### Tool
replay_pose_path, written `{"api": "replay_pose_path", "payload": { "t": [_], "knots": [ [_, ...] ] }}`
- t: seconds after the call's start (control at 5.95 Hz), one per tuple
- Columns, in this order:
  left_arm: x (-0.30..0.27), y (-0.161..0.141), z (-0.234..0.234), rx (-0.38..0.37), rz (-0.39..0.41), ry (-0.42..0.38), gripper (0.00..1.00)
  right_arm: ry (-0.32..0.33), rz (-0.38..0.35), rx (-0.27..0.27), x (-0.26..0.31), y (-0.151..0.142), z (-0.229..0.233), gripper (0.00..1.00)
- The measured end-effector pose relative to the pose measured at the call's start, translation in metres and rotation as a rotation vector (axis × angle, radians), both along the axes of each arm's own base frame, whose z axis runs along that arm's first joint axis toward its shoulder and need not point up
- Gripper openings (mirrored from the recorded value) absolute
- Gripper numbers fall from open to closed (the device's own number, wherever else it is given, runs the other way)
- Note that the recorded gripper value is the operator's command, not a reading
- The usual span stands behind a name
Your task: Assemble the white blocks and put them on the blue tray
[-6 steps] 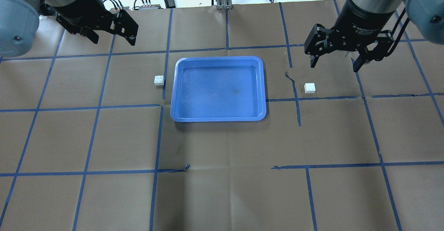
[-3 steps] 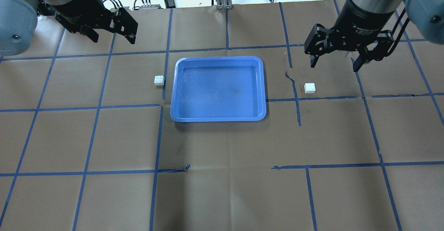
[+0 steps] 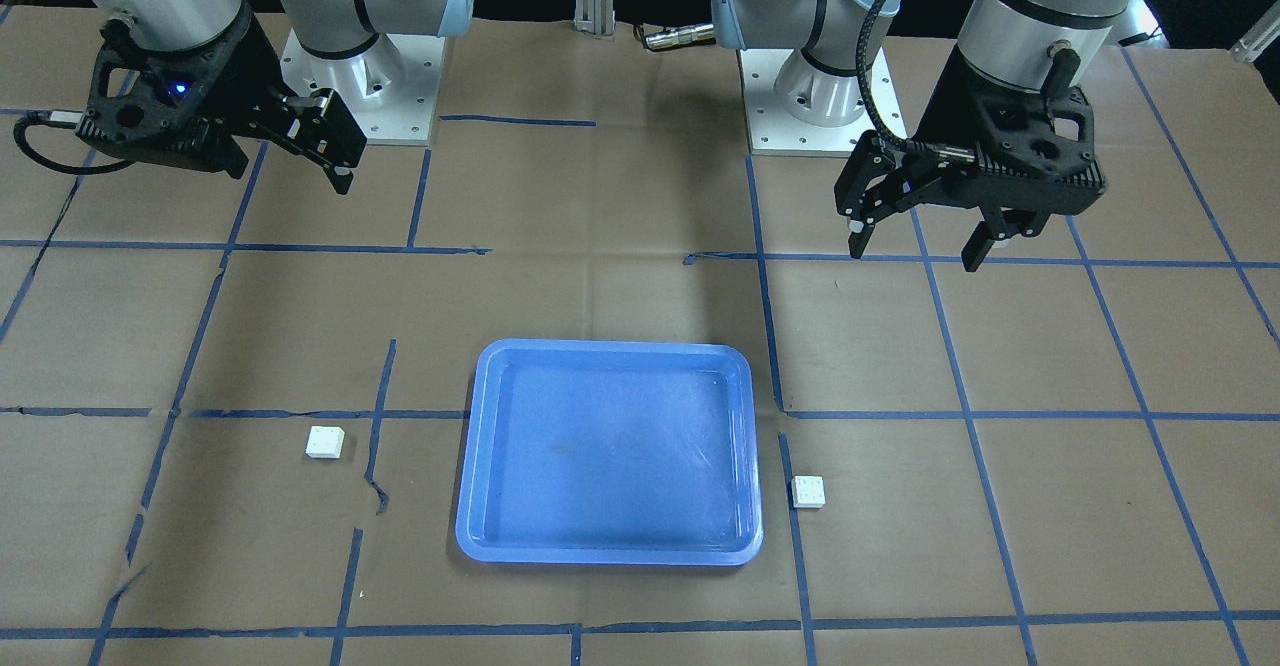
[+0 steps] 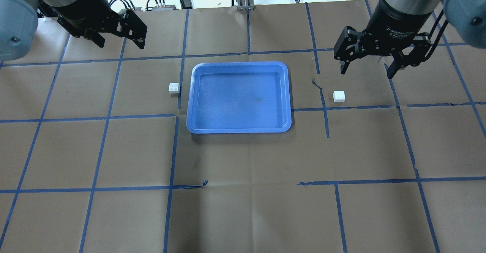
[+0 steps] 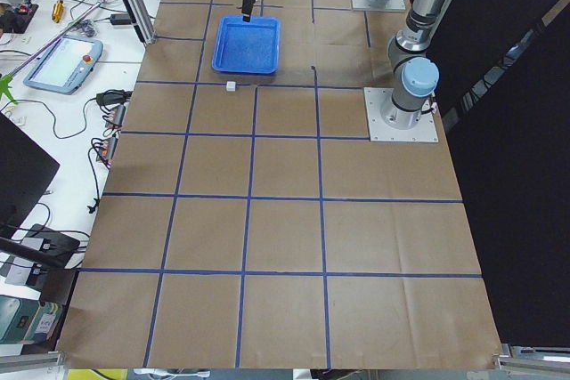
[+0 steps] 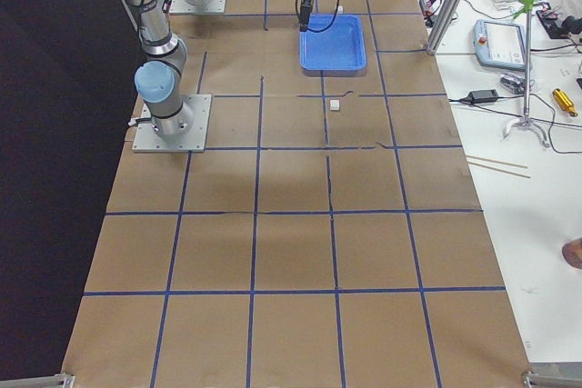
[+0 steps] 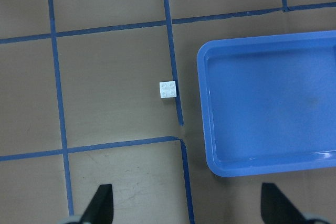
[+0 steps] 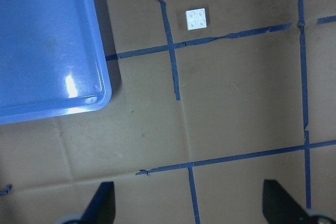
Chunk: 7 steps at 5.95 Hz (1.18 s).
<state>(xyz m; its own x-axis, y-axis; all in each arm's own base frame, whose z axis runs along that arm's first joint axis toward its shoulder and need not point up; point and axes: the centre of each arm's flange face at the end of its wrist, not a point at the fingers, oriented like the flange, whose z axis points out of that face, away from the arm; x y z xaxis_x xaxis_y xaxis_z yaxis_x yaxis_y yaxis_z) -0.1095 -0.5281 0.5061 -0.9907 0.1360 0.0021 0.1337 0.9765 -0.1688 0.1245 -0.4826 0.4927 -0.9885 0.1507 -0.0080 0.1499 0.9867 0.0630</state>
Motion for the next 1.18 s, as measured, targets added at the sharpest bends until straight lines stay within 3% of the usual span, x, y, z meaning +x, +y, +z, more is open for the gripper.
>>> {"api": "replay_pose_path", "payload": {
  "t": [0.17, 0.34, 0.84, 1.18],
  "knots": [
    [0.0, -0.002, -0.006, 0.017, -0.063, -0.012, 0.99, -0.007, 0.063, -0.002, -0.001, -0.003, 0.0, 1.0],
    [0.0, -0.006, -0.014, 0.033, -0.198, -0.031, 0.99, -0.013, 0.181, -0.011, -0.002, -0.006, 0.0, 1.0],
    [0.002, -0.046, -0.079, 0.103, -0.818, -0.083, 0.99, -0.025, 0.7, -0.043, -0.005, -0.018, -0.01, 1.0],
    [0.006, -0.082, -0.141, 0.1, -1.18, -0.111, 0.99, -0.014, 1.048, -0.083, -0.009, -0.036, -0.017, 1.0]
  ]
}}
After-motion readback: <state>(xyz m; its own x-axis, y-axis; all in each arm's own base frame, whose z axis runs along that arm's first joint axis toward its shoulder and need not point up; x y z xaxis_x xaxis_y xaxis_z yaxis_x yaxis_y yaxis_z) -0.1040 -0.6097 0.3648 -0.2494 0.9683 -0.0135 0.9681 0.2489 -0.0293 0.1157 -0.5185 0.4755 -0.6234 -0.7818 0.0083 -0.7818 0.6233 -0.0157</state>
